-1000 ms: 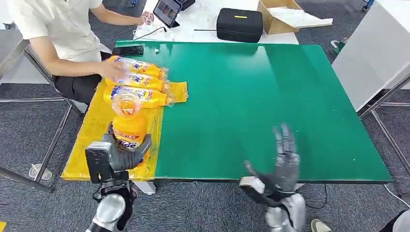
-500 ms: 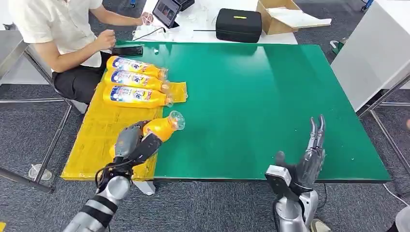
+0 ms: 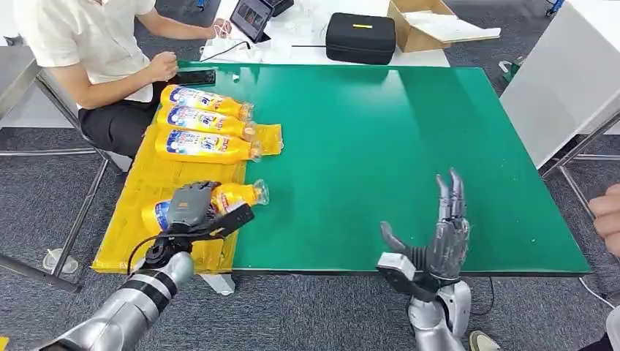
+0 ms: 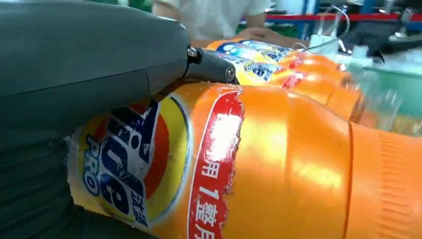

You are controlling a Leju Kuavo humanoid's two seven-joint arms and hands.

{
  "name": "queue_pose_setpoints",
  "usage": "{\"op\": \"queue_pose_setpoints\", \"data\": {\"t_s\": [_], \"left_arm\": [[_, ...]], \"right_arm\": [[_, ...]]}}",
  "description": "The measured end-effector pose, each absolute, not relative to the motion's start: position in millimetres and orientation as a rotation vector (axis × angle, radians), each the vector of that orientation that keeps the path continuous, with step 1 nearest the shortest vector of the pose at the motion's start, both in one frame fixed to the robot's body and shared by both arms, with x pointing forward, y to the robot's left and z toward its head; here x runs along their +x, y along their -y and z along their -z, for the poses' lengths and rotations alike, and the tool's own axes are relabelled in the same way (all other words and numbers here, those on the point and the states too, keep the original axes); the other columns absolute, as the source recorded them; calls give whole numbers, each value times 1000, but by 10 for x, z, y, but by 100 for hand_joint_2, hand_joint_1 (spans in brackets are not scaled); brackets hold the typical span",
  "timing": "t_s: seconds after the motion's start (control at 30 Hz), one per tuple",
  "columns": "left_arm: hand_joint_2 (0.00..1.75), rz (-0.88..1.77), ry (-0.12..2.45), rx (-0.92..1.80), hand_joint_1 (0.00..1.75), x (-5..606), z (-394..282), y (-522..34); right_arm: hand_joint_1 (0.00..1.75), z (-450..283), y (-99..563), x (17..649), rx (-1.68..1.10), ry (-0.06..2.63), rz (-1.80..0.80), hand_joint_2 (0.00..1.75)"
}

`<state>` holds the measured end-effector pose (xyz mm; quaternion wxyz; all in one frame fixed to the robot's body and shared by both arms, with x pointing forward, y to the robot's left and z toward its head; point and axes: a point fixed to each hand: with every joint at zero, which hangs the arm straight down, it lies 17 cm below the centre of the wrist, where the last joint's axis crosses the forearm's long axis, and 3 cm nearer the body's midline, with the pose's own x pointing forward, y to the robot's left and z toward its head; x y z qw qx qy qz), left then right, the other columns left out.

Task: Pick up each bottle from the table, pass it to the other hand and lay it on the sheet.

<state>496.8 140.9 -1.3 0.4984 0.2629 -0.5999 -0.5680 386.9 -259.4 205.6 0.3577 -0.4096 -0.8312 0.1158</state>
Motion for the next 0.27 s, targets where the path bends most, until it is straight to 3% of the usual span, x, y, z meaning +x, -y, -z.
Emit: {"op": "queue_pose_setpoints", "data": {"t_s": [0.07, 0.1, 0.13, 0.17, 0.2, 0.27], "left_arm": [[175, 1414, 1416, 630, 169, 4954, 92, -1462], [175, 1424, 1399, 618, 155, 4949, 125, -1482], [175, 1429, 1382, 594, 45, 4937, 163, -1493], [175, 1426, 1372, 573, 45, 4928, 185, -1497], [175, 1423, 1366, 555, 0, 4925, 196, -1495], [175, 1407, 1351, 532, 0, 4916, 225, -1514]], "right_arm": [[0, -2014, 2593, 3876, -1054, 2137, -309, 175], [0, -1996, 2604, 3878, -1050, 2132, -305, 175], [0, -1976, 2609, 3881, -1047, 2128, -307, 175], [0, -1950, 2610, 3885, -1044, 2123, -311, 175], [0, -1930, 2617, 3887, -1039, 2118, -308, 175], [0, -1895, 2618, 3892, -1027, 2113, -304, 175]]}}
